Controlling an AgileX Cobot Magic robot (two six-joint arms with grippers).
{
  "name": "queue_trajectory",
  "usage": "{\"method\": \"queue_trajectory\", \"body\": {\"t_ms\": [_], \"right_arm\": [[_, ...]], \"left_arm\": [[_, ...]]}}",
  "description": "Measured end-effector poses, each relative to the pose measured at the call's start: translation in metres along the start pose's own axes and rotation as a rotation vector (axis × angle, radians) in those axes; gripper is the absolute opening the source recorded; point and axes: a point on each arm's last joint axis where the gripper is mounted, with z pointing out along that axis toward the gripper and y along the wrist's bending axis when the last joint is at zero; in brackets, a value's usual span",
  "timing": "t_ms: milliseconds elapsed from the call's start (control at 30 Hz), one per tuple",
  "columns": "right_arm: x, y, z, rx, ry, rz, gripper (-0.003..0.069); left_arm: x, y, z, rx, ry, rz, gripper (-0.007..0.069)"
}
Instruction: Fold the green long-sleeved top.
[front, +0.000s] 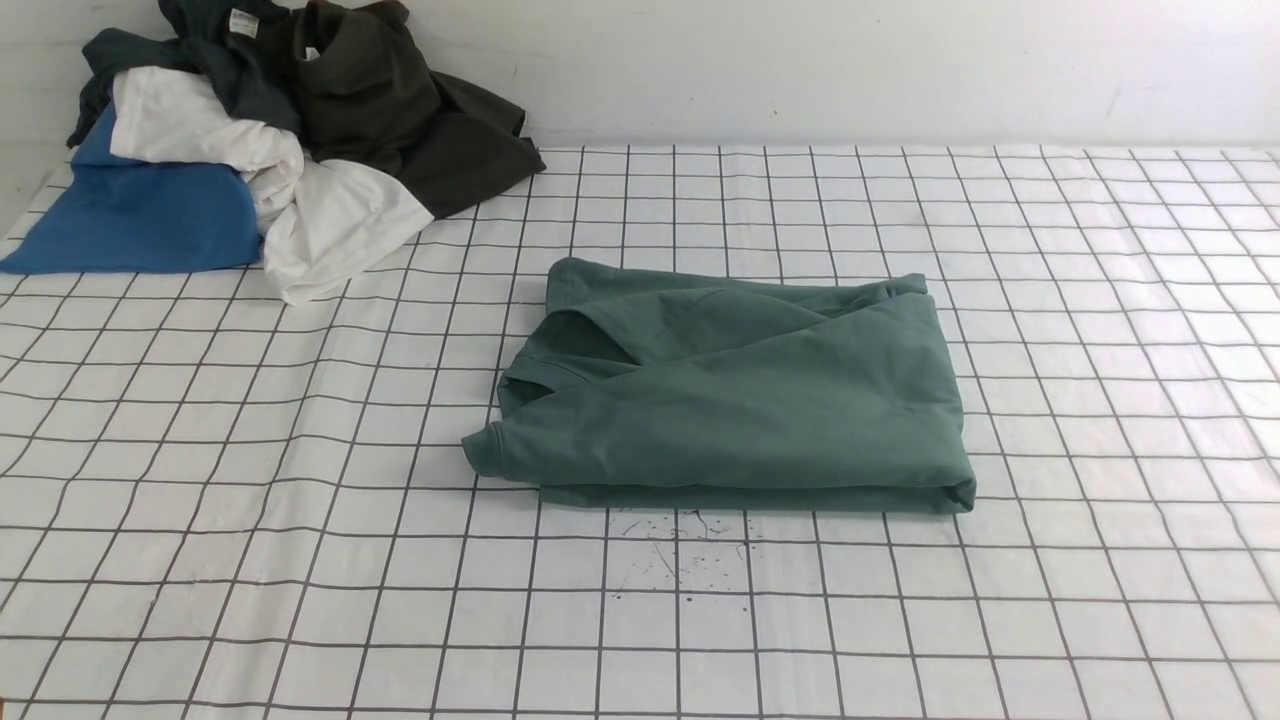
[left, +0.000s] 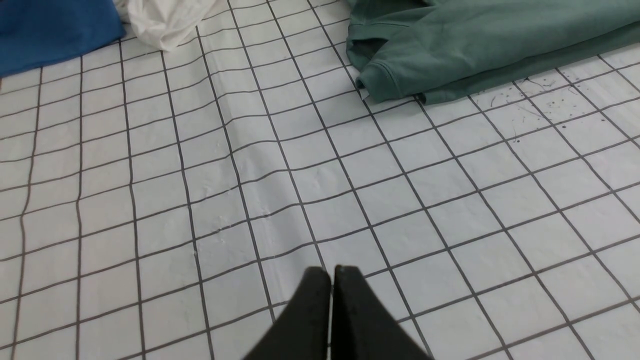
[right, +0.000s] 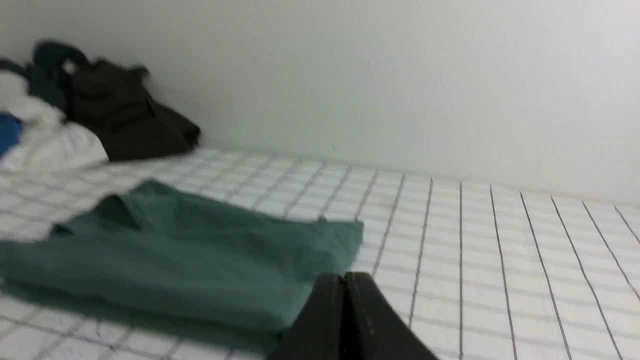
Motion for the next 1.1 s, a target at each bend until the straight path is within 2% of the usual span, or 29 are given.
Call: {"method": "queue_trajectory", "body": {"t_ms": [67, 133, 433, 767, 1100], "right_arm": [[0.033, 0.000, -0.001, 0.043, 0.060, 0.033, -0.0014], [0.049, -0.001, -0.003, 0.083, 0.074, 0.071, -0.0014], [0.059, -0.009, -0.010, 0.257, 0.117, 0.160, -0.0014], [0.059, -0.007, -0.010, 0.210, 0.123, 0.153, -0.0014], [0.060, -0.006, -0.010, 0.207, 0.125, 0.155, -0.0014]], "left_arm": [[0.000, 0.000, 0.000, 0.000, 0.000, -0.001, -0.0008], [0.000, 0.000, 0.000, 0.000, 0.000, -0.003, -0.0008], [0.000, 0.000, 0.000, 0.000, 0.001, -0.002, -0.0008], [0.000, 0.000, 0.000, 0.000, 0.001, -0.002, -0.0008], [0.000, 0.000, 0.000, -0.001, 0.001, -0.002, -0.0008]]}}
